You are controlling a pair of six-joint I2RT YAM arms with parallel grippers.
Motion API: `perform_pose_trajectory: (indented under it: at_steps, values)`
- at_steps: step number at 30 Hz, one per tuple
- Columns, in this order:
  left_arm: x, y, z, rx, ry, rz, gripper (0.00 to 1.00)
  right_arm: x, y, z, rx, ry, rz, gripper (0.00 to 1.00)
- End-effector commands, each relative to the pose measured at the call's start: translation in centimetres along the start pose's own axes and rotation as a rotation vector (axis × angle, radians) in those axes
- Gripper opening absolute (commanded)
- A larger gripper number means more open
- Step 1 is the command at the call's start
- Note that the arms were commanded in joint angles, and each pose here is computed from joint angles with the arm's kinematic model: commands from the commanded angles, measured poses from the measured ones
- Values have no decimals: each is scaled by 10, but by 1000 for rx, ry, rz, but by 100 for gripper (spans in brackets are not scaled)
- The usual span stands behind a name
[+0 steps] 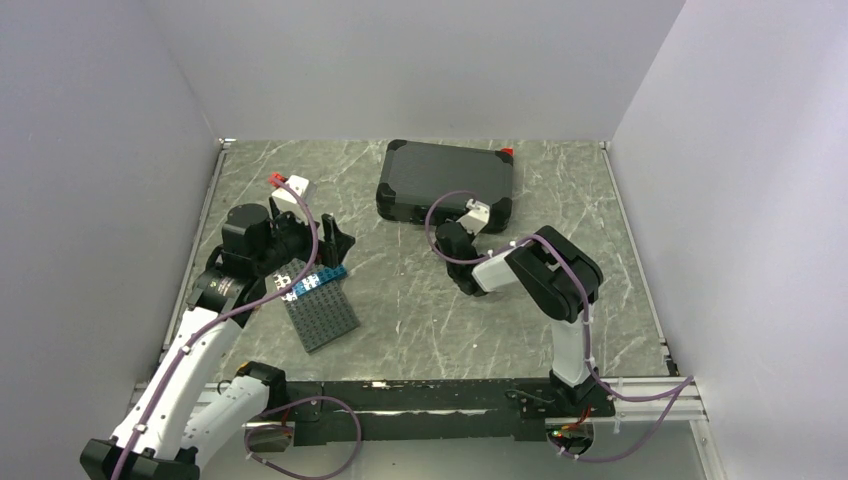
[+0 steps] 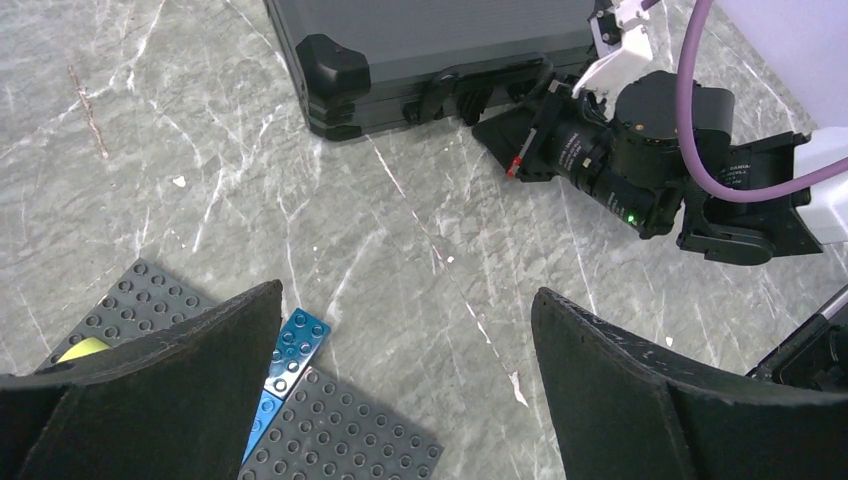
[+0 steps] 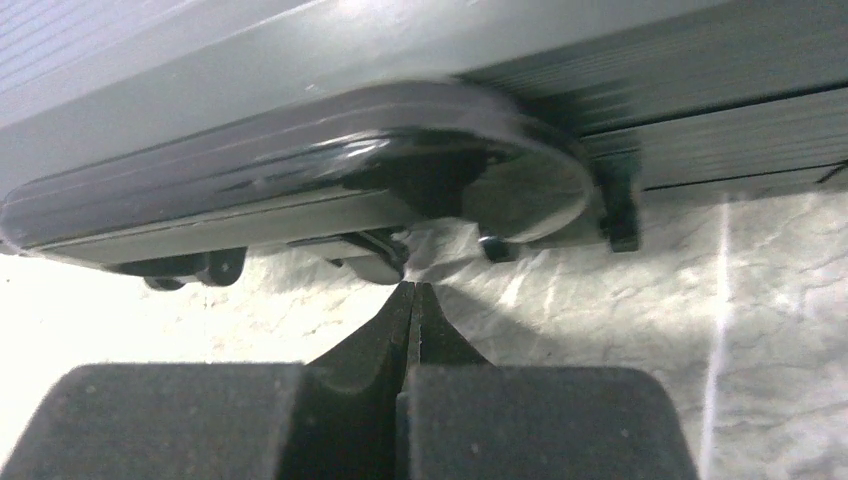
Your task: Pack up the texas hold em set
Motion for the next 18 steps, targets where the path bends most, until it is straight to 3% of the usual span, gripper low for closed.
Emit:
perform_pose_trajectory:
  at_steps: [1,11,16,18]
  values:
    - [1,3,8,-46,-10,-2,99,-48,-1,-8,32,104,-95,0]
    - [6,5,8,-55,1,14,99,-39,28,10,12,120,33,18]
    - [11,3,5,-51,24,29,99,-40,49,21,2,150,78,38]
    - [16,2,4,-46,42,43,99,-34,56,27,13,174,120,53]
Point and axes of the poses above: each gripper's point midway between its finger pads, its own y axis back along the fingers, its own x axis along the line the jaws close on, z = x × y, the point moved 3 cm from there along y, back along the fingers, and after that the axes turned 2 degrees about y, right-handed, at the moved point
